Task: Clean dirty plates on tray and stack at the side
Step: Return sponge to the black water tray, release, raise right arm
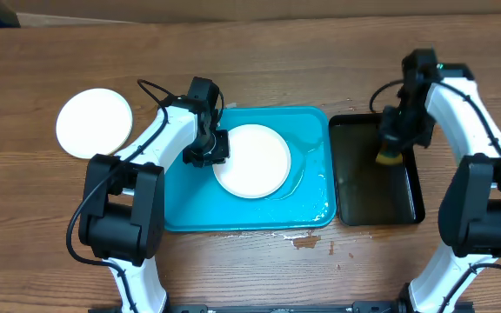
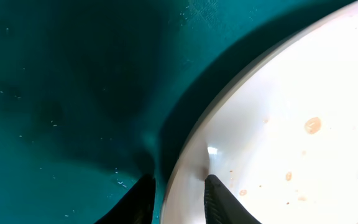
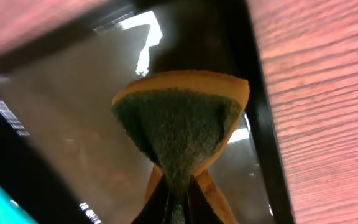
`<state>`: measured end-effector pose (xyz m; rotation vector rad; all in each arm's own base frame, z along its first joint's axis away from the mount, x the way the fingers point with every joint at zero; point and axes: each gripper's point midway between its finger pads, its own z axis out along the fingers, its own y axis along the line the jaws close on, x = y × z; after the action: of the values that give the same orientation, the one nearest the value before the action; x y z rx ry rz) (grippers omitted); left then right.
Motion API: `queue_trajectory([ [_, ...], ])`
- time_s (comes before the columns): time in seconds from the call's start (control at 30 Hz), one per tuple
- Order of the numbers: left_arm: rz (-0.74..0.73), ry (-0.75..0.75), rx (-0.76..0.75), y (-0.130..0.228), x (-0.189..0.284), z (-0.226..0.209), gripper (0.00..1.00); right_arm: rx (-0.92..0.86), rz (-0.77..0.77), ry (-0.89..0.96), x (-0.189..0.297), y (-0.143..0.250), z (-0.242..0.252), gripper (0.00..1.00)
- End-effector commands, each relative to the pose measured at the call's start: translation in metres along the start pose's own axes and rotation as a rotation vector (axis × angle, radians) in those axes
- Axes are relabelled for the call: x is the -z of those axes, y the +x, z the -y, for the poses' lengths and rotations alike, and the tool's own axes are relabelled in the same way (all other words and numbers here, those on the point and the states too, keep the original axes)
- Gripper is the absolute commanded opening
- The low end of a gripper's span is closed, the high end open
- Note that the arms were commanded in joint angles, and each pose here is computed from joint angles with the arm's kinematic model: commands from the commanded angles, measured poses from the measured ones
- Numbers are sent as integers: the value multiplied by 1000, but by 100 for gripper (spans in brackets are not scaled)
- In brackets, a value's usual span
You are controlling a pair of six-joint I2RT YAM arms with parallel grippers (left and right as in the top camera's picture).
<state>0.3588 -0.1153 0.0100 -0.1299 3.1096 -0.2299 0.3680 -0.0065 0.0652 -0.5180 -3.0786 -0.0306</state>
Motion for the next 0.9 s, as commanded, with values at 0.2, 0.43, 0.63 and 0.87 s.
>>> queue_trajectory([
  [0.2, -5, 10, -7, 2, -2, 4, 29, 18, 85, -4, -33, -8, -1, 24],
  [0.43, -15, 7, -5, 4, -2, 3, 29, -10, 126, -69, 25, -33, -6, 58],
  [0.63, -17, 7, -5, 4, -2, 3, 29, -129, 240, -65, 70, -70, 39, 73],
  [0.87, -3, 11, -17, 1, -2, 4, 4, -310, 261, -49, 73, -79, 117, 100],
])
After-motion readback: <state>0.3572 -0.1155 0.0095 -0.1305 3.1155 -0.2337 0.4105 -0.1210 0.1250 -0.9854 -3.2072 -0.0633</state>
